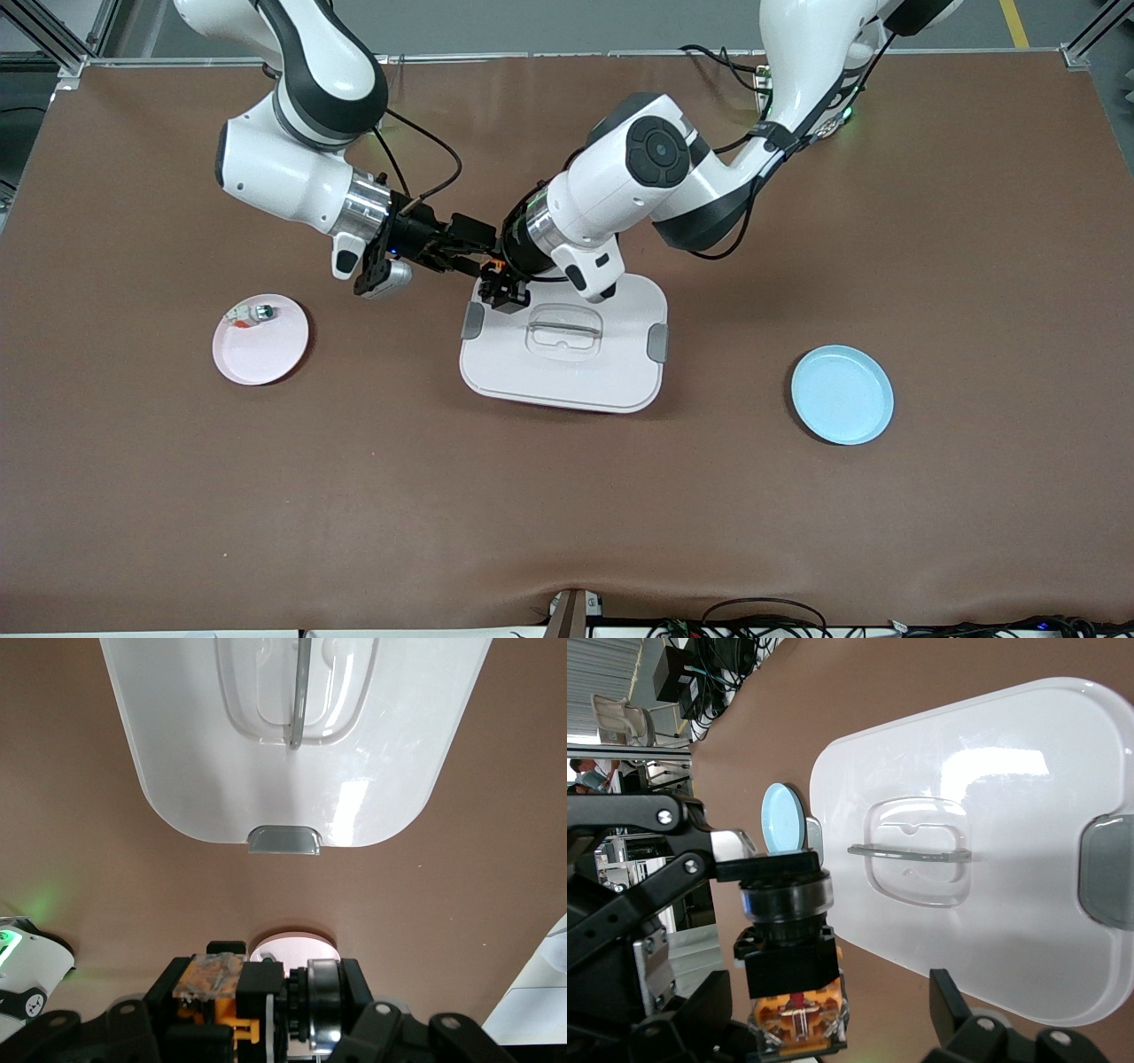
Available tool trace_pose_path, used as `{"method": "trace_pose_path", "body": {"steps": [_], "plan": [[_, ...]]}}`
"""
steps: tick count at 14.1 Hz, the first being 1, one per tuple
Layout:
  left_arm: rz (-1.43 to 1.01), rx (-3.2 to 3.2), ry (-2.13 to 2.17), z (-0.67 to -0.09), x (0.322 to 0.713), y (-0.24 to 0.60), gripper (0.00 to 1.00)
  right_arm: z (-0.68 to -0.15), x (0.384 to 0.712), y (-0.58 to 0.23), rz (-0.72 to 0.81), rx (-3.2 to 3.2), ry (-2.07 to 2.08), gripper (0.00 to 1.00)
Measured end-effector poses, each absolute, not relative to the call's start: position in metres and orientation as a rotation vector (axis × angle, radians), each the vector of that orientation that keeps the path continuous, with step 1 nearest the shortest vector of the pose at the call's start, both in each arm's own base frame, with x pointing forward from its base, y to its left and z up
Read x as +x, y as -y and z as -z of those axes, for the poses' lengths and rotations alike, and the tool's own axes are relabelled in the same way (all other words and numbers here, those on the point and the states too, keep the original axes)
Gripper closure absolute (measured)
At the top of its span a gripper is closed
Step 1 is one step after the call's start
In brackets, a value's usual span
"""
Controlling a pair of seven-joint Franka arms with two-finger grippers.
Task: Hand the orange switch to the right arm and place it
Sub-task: 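Grasp the orange switch with the right gripper while the left gripper holds, then carry the switch to the white dish while the left gripper withdraws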
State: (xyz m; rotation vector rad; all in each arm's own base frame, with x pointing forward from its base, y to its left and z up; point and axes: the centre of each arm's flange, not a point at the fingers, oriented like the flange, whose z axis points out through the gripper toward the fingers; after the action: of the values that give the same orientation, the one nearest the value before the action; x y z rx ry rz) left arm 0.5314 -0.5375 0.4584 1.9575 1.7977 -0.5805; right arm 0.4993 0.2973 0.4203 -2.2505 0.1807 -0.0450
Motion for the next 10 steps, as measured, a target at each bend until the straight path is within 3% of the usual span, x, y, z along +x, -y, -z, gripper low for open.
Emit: {"method": "trace_pose_path", "body": {"steps": [1,2,6,10], "plan": [[0.580,1.957,-1.797,-0.4587,0.5315,0.5374,0.28,-0.4211,0.4997,-0.2974,0.047,-2.250,-0.179,0.05],[0.580,1.957,-1.797,-0.4587,0.5315,0.5375,0.28,-0.4221,0.5001,-0.2976,0.051,-2.249,-0.174,0.14],[0.583,1.956,-1.799,-0.4580,0.5318,0.5376,0.28,-0.4280,0.5014,-0.3006,0.068,-2.242,-0.146,0.59],[0.586,1.951,-1.799,-0.4593,0.5328,0.5370,0.28,-0.4293,0.5022,-0.3004,0.072,-2.240,-0.142,0.59]]}}
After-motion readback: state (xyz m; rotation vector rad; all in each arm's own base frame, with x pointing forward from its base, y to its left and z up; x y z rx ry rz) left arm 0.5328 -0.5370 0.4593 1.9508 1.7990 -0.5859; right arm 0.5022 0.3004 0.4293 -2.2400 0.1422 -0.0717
